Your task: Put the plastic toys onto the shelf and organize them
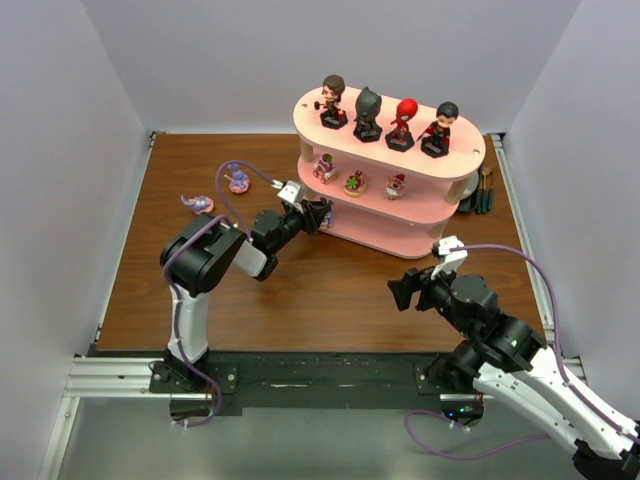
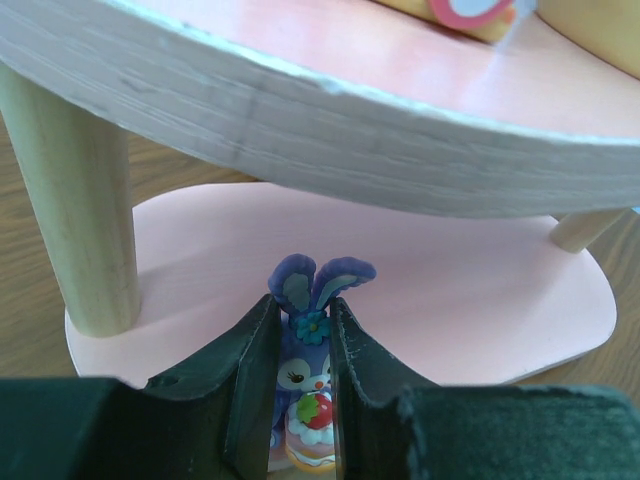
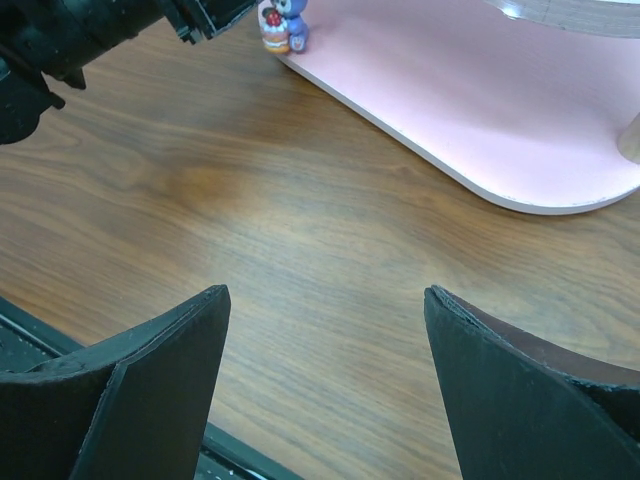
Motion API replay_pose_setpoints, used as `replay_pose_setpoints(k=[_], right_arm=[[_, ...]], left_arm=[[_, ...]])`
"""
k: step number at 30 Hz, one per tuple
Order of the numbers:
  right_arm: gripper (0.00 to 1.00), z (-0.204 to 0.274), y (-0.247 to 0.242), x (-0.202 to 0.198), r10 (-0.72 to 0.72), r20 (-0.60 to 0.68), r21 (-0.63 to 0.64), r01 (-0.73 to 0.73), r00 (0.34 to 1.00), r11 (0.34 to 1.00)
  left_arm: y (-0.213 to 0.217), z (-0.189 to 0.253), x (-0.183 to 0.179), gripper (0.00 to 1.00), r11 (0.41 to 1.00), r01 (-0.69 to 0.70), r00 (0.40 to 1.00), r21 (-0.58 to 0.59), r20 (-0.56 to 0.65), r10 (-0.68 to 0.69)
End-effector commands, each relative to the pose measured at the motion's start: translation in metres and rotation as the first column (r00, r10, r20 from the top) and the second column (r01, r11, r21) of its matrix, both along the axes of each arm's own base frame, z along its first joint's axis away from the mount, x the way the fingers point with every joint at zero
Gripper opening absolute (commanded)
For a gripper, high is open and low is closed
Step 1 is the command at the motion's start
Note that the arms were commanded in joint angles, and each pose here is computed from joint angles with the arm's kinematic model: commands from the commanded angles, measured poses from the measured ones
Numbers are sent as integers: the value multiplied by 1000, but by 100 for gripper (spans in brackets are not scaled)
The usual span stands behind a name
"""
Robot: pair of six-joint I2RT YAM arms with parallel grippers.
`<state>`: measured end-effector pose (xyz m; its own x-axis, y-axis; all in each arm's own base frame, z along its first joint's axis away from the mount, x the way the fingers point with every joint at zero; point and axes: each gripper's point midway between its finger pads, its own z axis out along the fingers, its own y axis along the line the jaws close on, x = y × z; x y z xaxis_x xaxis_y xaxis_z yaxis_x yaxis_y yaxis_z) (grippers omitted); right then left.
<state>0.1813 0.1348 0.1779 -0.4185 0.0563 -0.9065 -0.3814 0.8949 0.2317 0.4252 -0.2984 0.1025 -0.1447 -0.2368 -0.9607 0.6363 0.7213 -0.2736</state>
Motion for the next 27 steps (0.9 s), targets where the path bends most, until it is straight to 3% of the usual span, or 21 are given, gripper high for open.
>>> replay_pose_setpoints(k=[1,15,23,27], right_arm=[[82,14,-2,5,-14,43,-5,14,999,1000],[83,11,-3,5,-12,39,-26,13,999,1000],[83,10,-2,6,-6,38,-33,7,999,999],[84,8,-1,6,-3,34,-35,4,999,999]], left_arm=[[10,121,-7,0,967,68,893,-244,446,50],[16,113,7,2,976,66,869,-207,492,45],[15,108,9,8,982,97,857,-161,515,0],[15,101,2,17,983,110,865,-145,502,-23]])
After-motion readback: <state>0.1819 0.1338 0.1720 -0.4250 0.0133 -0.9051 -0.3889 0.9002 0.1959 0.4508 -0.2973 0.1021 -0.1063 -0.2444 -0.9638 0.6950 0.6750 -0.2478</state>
